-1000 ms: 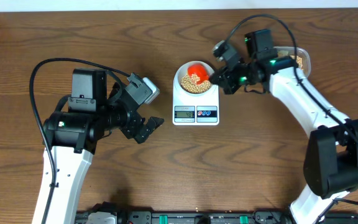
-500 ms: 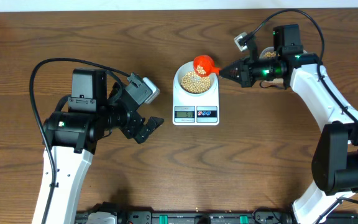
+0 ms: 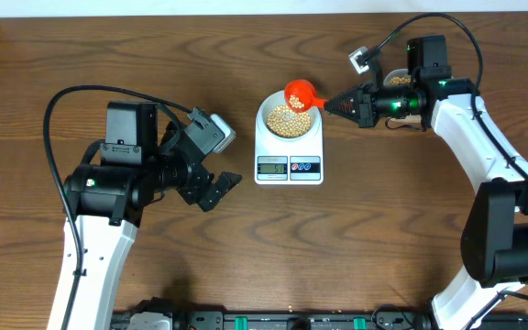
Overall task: Scoop item into bowl and weigh 50g on scale
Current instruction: 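Carry the red scoop with the right gripper back to the tub, then dip the red scoop into the soybean tub with the right gripper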
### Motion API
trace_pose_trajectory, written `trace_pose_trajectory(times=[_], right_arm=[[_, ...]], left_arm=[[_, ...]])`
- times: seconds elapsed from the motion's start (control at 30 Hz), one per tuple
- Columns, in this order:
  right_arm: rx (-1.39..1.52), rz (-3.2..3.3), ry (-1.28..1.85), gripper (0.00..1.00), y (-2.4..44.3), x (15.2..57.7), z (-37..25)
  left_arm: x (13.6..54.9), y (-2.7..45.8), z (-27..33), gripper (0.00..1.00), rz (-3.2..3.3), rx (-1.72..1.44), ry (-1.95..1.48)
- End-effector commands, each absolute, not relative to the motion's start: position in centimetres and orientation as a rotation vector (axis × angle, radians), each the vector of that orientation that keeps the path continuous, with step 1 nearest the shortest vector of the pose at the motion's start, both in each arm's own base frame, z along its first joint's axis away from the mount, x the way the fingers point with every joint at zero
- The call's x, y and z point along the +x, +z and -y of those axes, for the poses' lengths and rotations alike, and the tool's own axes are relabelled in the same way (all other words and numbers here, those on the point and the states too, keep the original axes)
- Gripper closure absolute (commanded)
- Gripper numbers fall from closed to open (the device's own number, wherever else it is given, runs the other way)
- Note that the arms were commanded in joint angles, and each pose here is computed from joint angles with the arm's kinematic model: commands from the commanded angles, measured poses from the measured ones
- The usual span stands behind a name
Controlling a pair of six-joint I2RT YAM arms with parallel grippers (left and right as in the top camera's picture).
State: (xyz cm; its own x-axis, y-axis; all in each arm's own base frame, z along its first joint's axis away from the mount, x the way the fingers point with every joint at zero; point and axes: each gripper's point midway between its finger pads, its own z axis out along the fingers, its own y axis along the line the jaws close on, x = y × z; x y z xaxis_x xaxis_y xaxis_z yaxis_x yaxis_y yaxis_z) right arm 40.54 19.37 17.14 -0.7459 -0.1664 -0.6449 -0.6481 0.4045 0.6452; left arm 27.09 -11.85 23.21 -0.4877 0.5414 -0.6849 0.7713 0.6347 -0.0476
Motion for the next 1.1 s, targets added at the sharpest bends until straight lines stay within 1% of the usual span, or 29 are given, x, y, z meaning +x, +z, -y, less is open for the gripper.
trace_pose_trajectory(times=[0.0, 0.23, 0.5, 0.8, 0.87, 0.97, 1.07], right_arm=[[-0.676, -2.175, 1.361, 0.99, 17.0, 40.4, -19.3], [-0.672, -2.172, 1.362, 0.99, 17.0, 40.5, -19.1], [-0.597, -2.138, 1.345, 0.99, 17.6, 41.9, -16.1], [-0.391, -2.141, 1.239, 0.99, 18.0, 43.9, -8.3], [-0.322, -2.169, 1.159, 0.99, 17.7, 44.3, -5.7], [-0.236, -2.262, 0.957, 0.99, 16.2, 44.6, -1.6], [-0.208, -2.299, 0.832, 0.99, 15.9, 44.5, 0.8]], left_arm=[[27.3, 24.4, 12.0, 0.02, -2.188, 1.011, -0.473], [27.3, 24.4, 12.0, 0.02, -2.188, 1.011, -0.473], [27.3, 24.4, 12.0, 0.02, -2.188, 1.011, -0.473], [27.3, 24.4, 12.0, 0.02, -2.188, 1.011, -0.473], [27.3, 24.4, 12.0, 0.02, -2.188, 1.011, -0.473], [27.3, 24.4, 12.0, 0.02, -2.188, 1.011, -0.473], [27.3, 24.4, 12.0, 0.02, -2.188, 1.011, -0.473]])
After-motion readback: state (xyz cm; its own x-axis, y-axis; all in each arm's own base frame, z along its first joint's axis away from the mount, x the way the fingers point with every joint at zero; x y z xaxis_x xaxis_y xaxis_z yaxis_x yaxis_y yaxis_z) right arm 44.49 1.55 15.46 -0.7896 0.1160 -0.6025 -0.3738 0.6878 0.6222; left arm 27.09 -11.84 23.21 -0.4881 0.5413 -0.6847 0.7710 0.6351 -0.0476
